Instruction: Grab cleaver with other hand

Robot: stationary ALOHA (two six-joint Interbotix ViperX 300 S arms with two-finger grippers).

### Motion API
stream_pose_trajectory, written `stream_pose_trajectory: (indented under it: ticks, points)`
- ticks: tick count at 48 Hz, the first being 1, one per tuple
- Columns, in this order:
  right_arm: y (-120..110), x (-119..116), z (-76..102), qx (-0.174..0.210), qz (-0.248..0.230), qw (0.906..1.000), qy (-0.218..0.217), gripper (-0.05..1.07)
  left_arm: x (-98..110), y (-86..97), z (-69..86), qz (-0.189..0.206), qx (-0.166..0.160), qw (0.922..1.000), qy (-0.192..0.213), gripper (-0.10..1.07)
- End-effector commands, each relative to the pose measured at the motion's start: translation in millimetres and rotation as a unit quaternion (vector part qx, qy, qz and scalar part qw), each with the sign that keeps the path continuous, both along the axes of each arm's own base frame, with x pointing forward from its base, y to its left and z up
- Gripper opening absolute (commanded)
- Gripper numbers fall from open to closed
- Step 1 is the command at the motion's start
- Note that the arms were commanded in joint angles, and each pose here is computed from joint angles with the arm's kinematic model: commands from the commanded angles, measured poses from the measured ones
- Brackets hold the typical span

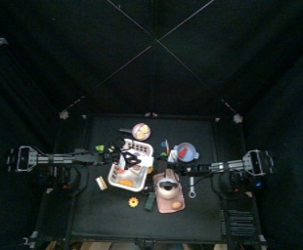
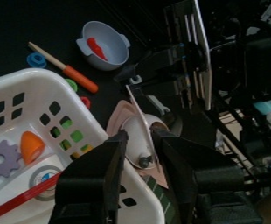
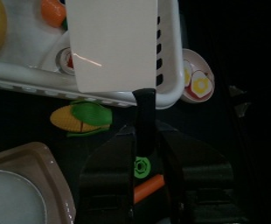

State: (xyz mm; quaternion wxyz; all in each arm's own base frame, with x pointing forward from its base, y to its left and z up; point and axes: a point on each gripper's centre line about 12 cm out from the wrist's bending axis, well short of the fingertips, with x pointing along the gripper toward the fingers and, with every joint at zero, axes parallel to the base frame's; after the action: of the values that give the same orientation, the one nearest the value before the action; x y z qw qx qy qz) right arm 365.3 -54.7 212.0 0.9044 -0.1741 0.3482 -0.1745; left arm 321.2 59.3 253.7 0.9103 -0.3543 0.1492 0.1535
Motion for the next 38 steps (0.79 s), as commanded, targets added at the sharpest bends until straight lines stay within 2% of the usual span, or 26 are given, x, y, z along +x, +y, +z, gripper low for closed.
stream_pose_trajectory:
  ticks: [1,17,29,34,38]
  points:
    - [0,4,14.9,-0.002,0.001,0.9998,-0.021,0.49,5,2.0,10.8,0.009,-0.009,0.9997,-0.023,0.69]
    - [0,5,14.9,0.004,0.000,0.9997,-0.025,0.50,5,5.9,5.4,0.018,-0.017,0.9995,-0.018,0.40]
    - [5,6,16.1,0.017,0.019,0.9991,-0.033,0.52,4,5.8,4.8,0.018,-0.016,0.9996,-0.017,0.38]
    - [8,6,16.9,0.024,0.029,0.9986,-0.038,0.58,4,5.7,4.7,0.017,-0.016,0.9996,-0.017,0.38]
    - [11,5,16.0,0.030,0.039,0.9980,-0.040,0.69,2,5.9,3.9,0.018,-0.015,0.9996,-0.016,0.38]
